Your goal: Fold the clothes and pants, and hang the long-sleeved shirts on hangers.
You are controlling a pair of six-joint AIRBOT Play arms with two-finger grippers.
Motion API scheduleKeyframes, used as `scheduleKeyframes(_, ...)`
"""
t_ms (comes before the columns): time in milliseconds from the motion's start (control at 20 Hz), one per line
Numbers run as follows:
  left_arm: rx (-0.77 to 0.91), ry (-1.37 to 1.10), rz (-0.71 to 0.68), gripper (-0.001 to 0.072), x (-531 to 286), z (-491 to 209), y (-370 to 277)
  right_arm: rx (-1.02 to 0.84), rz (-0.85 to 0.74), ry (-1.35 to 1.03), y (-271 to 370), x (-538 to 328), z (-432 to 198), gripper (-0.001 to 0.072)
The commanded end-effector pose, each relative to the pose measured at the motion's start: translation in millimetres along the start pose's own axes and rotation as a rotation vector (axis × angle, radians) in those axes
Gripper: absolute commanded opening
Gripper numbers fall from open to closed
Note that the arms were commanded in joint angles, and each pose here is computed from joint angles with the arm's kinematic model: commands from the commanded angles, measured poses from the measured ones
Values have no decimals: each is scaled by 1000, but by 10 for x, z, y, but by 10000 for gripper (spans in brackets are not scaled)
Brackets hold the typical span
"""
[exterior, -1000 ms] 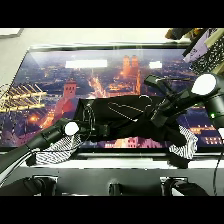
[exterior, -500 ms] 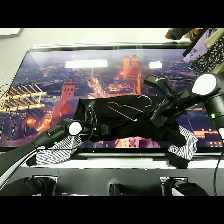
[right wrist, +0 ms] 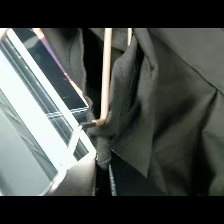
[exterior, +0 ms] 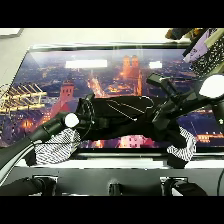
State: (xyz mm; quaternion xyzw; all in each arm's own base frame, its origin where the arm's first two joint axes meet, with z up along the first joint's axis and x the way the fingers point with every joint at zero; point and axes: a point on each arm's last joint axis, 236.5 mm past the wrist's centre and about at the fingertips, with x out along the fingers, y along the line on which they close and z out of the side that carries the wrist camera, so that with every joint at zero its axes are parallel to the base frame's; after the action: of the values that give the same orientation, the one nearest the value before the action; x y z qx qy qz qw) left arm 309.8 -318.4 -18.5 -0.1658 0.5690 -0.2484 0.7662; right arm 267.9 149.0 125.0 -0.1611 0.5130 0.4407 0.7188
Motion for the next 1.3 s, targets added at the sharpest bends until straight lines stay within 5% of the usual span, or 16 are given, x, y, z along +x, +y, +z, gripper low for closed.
scheduleKeyframes(0,-28,-30,-4,20,-205,298,37,15,34,-29,179,-90,31,30)
scheduleKeyframes(1250,-59,-102,-6,20,-320,680,122,18,141,58,286,30,-114,28)
